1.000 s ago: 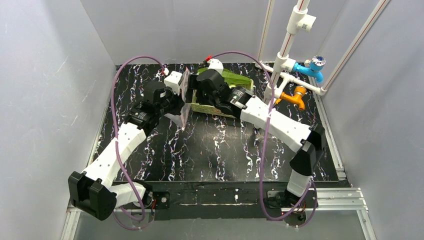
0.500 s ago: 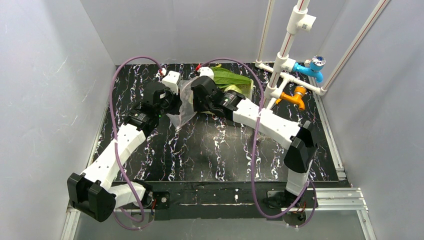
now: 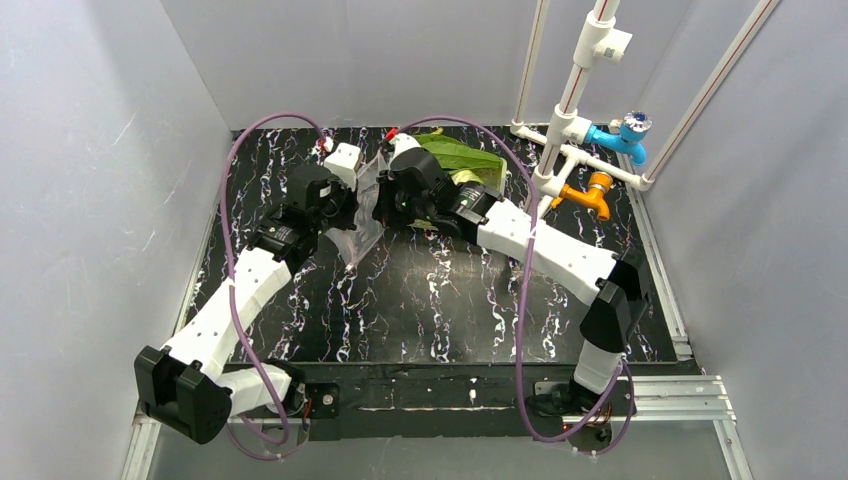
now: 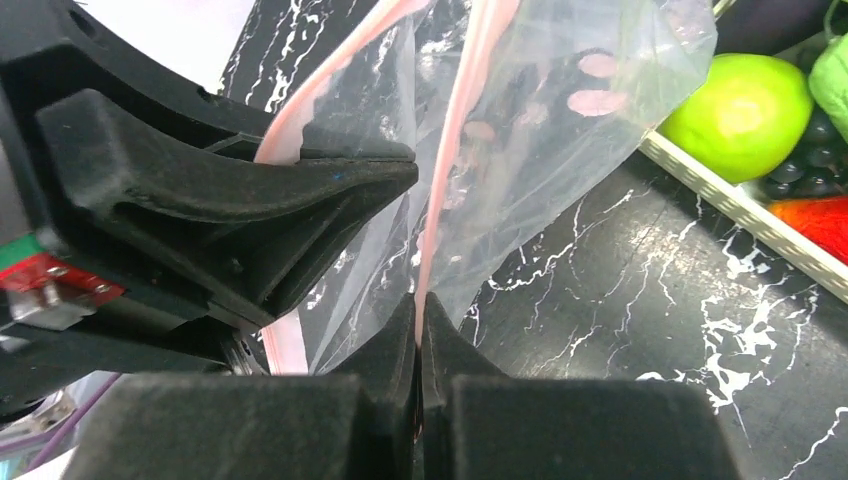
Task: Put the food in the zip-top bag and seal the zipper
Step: Open the zipper of the food storage bag.
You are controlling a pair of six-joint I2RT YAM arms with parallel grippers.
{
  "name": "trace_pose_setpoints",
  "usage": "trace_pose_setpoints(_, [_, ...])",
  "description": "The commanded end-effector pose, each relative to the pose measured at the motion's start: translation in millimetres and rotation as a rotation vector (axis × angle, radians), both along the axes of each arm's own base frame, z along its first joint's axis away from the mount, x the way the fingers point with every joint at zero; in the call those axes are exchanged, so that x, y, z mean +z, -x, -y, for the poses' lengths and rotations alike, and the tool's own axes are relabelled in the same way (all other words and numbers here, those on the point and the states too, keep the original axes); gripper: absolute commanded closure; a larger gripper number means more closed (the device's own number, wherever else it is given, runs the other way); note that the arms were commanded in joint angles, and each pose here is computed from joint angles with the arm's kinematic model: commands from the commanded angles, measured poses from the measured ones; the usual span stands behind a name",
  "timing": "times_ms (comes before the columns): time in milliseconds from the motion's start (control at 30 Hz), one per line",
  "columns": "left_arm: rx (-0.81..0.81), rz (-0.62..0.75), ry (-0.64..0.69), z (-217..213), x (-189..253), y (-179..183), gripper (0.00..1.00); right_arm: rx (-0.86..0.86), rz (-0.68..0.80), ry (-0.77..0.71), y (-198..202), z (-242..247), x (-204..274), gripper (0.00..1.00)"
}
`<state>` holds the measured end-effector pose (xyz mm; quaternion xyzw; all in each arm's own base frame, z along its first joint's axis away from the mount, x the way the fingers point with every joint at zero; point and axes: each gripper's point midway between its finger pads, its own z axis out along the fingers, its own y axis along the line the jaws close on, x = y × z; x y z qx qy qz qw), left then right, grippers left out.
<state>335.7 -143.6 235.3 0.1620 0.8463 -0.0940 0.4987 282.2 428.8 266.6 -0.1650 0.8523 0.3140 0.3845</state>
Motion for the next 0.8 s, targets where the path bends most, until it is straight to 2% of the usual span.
trace_pose_setpoints(0, [-0.028,0.123,-0.021,-7.5,33.8,8.7,1.00,0.054,0.020,-0.082,-1.3,-7.4,28.0,0.99])
trace_pose_setpoints(133, [0.182,0.233,-0.087,-51.6,49.8,9.3,1.00,0.072,0.000,-0.062,-10.3,-0.8,22.2,0.99])
trace_pose_setpoints(267, [0.319,0.296,-0.126,-79.3,57.4,11.2,1.00,0.146,0.016,-0.027,-10.2,-3.5,23.3,0.85])
trace_pose_setpoints(533, [0.368,0.161,-0.223,-83.3,30.1,-3.5,1.00,0.243,0.091,-0.070,4.1,-1.8,69.2,0.54])
trace_pose_setpoints(600, [0.393,0.147,-0.245,-87.2,23.9,-6.1,1.00,0.247,0.111,-0.073,7.2,3.5,79.0,0.51])
trace_pose_setpoints(700, [0.419,0.129,-0.265,-91.2,17.6,-9.0,1.00,0.246,0.153,-0.064,12.9,18.0,93.4,0.39])
trace_pose_setpoints(767, [0.425,0.119,-0.271,-91.7,12.8,-10.9,1.00,0.243,0.177,-0.051,16.7,28.1,98.1,0.36])
